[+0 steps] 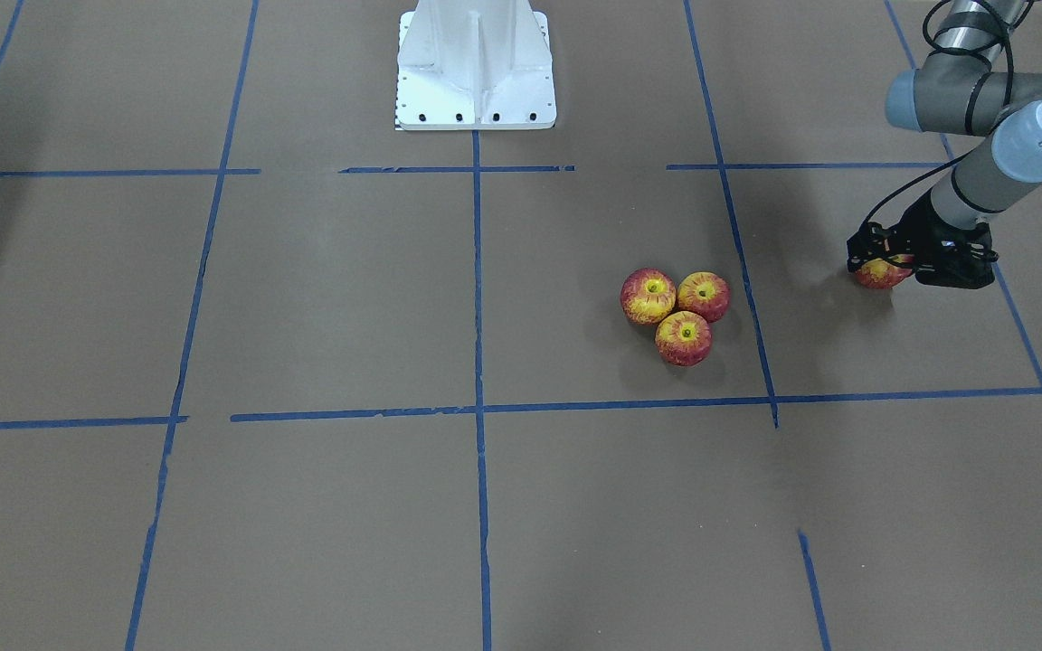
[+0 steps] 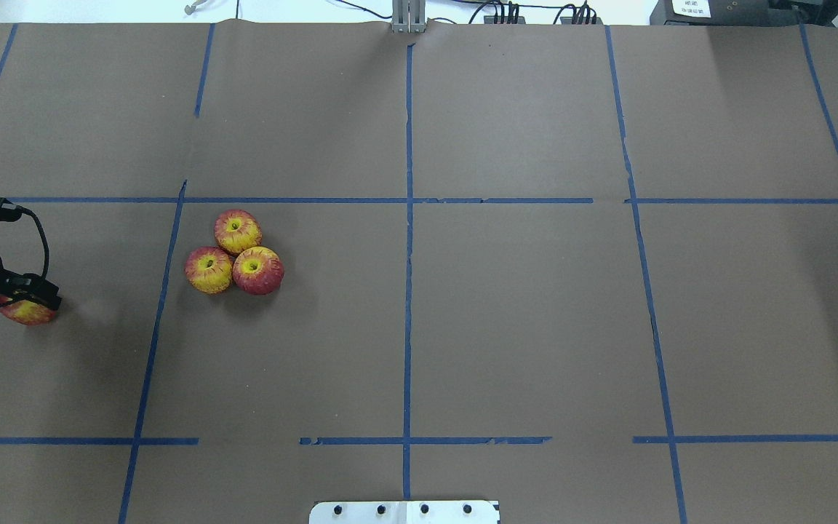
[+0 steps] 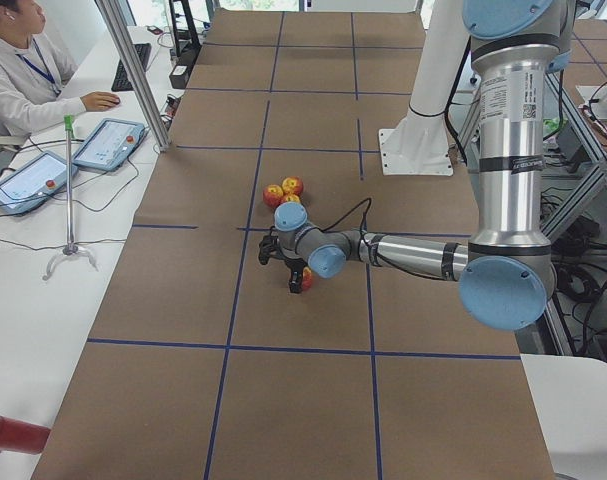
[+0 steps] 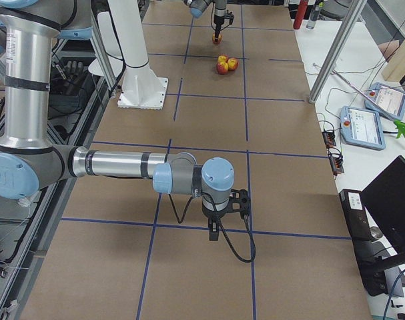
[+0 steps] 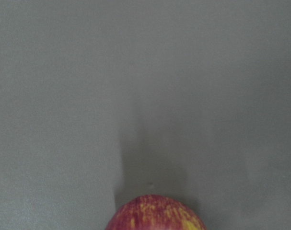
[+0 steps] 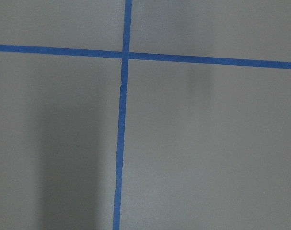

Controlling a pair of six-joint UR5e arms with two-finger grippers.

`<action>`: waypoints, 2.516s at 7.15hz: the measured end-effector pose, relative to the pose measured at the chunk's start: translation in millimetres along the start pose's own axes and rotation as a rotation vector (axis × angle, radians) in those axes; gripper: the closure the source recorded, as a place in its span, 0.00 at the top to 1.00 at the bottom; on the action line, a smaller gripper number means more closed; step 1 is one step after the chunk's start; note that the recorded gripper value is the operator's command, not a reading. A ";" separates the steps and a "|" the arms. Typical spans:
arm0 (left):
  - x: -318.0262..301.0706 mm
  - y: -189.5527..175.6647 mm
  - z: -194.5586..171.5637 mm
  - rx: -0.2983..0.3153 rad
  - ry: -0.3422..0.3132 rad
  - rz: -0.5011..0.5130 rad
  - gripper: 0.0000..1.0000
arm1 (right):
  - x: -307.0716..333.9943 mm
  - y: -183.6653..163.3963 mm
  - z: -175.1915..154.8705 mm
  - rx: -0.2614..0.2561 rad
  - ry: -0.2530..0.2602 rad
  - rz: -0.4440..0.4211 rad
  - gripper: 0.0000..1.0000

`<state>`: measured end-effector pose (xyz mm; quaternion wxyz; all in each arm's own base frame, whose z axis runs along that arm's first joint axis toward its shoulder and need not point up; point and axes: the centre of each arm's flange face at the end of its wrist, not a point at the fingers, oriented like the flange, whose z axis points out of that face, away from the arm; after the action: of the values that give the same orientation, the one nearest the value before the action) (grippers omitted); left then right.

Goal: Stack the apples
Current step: 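Lift the apple with the left gripper and carry it over the three-apple cluster, then lower the held apple onto the top of the cluster with the left gripper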

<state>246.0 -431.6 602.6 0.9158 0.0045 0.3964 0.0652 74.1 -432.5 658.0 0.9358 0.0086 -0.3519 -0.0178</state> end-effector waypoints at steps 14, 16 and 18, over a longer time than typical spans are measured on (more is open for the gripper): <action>289.1 -87.0 -79.6 0.097 0.073 -0.126 0.06 | 0.0 0.0 0.0 0.000 0.000 0.000 1.00; 297.0 -80.9 -70.9 0.090 0.067 -0.113 0.07 | 0.0 0.0 0.0 0.000 0.000 0.000 1.00; 298.7 -80.1 -66.2 0.084 0.063 -0.111 0.10 | 0.0 0.0 0.0 0.000 0.000 0.000 1.00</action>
<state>409.5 -477.2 335.8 0.9040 0.0187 0.4270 -0.0022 74.1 -432.5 658.0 0.9358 0.0085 -0.3519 -0.0178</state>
